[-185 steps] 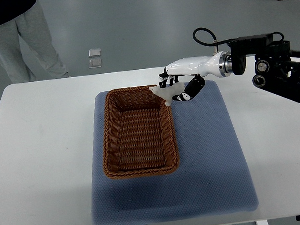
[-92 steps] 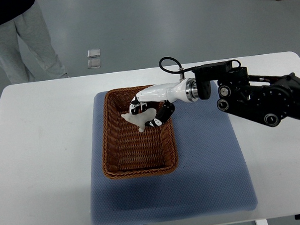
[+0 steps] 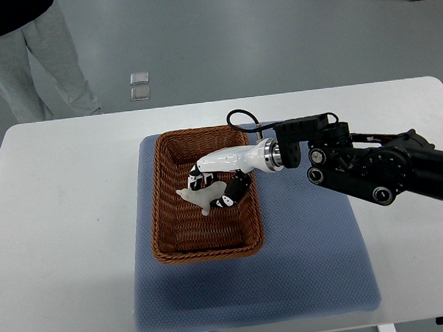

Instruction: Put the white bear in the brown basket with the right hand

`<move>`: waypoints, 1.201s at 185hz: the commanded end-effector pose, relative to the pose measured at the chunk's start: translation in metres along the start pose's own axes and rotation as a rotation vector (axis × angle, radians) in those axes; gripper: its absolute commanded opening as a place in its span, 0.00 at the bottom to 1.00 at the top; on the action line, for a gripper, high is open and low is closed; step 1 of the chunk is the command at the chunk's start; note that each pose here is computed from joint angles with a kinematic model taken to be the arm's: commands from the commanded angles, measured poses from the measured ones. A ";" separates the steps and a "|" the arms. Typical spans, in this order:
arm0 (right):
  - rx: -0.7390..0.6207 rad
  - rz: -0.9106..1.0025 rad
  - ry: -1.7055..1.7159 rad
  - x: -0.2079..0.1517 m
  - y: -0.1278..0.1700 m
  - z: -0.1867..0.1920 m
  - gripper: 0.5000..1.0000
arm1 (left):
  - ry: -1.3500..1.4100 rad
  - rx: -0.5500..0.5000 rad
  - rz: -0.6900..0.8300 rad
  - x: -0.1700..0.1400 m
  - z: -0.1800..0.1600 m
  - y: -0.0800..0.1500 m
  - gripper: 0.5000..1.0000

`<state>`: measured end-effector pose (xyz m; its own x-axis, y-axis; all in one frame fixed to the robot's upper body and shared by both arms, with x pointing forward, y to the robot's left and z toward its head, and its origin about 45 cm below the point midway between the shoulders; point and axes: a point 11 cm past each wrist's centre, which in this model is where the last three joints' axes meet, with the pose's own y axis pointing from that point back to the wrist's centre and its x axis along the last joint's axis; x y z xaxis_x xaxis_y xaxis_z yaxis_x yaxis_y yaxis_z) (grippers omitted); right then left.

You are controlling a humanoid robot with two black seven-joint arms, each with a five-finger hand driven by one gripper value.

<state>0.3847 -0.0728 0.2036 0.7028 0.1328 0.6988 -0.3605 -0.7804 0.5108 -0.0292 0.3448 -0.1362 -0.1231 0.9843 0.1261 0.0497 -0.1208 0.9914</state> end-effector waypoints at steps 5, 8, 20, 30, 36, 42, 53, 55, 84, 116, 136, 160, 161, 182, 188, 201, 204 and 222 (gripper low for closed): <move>-0.003 0.000 -0.002 -0.001 0.000 0.001 0.14 | 0.001 0.000 0.000 0.000 0.000 0.000 1.00; -0.002 -0.001 -0.002 -0.001 0.000 0.001 0.14 | 0.001 0.000 0.000 0.000 0.000 0.000 1.00; -0.002 0.001 -0.002 -0.001 0.000 0.001 0.18 | 0.001 0.000 0.000 0.000 0.000 0.000 1.00; -0.003 0.001 -0.005 -0.001 0.000 0.002 0.22 | -0.001 0.000 0.000 0.000 0.000 0.000 1.00; -0.002 0.000 -0.005 -0.002 0.000 0.001 0.25 | -0.001 0.000 0.000 0.000 0.000 0.000 1.00; -0.006 -0.001 -0.006 -0.003 0.000 0.002 0.31 | -0.001 0.000 0.000 0.000 0.000 0.000 1.00; -0.006 0.000 -0.006 -0.002 0.000 0.002 0.34 | -0.001 0.000 0.000 0.000 0.000 0.000 1.00; -0.008 0.000 -0.007 -0.002 0.000 0.002 0.35 | 0.001 0.000 0.000 0.000 0.000 0.000 1.00; -0.007 0.000 -0.009 -0.003 0.000 0.003 0.36 | 0.001 0.000 0.000 0.000 0.000 0.000 1.00; -0.007 0.001 -0.010 -0.002 0.000 0.003 0.47 | 0.001 0.000 0.000 0.000 0.000 0.000 1.00; -0.007 0.001 -0.010 -0.002 0.000 0.003 0.50 | -0.001 0.000 0.000 0.000 0.000 0.000 1.00; -0.005 0.005 -0.013 -0.001 0.001 0.003 0.53 | 0.001 0.000 0.000 0.000 0.000 0.000 1.00; -0.005 0.005 -0.013 -0.001 0.001 0.003 0.53 | 0.001 0.000 0.000 0.000 0.000 0.000 1.00; -0.001 0.023 -0.018 0.007 0.006 0.002 0.74 | -0.001 0.000 0.000 0.000 0.000 0.000 1.00; 0.000 0.028 -0.016 0.010 0.008 0.003 0.79 | -0.001 0.000 0.000 0.000 0.000 0.000 1.00; -0.008 0.039 -0.010 0.016 0.013 0.006 0.81 | 0.001 0.000 0.000 0.000 0.000 0.000 1.00; -0.013 0.050 -0.011 0.020 0.016 0.008 0.82 | 0.001 0.000 0.000 0.000 0.000 0.000 1.00; -0.019 0.086 -0.029 0.034 0.027 0.013 0.83 | 0.001 0.000 0.000 0.000 0.000 0.000 1.00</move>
<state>0.3980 -0.0869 0.2220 0.6917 0.0868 0.7169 -0.4020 -0.7784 0.4821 -0.0292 0.3448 -0.1362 -0.1227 0.9843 0.1265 0.0499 -0.1212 0.9914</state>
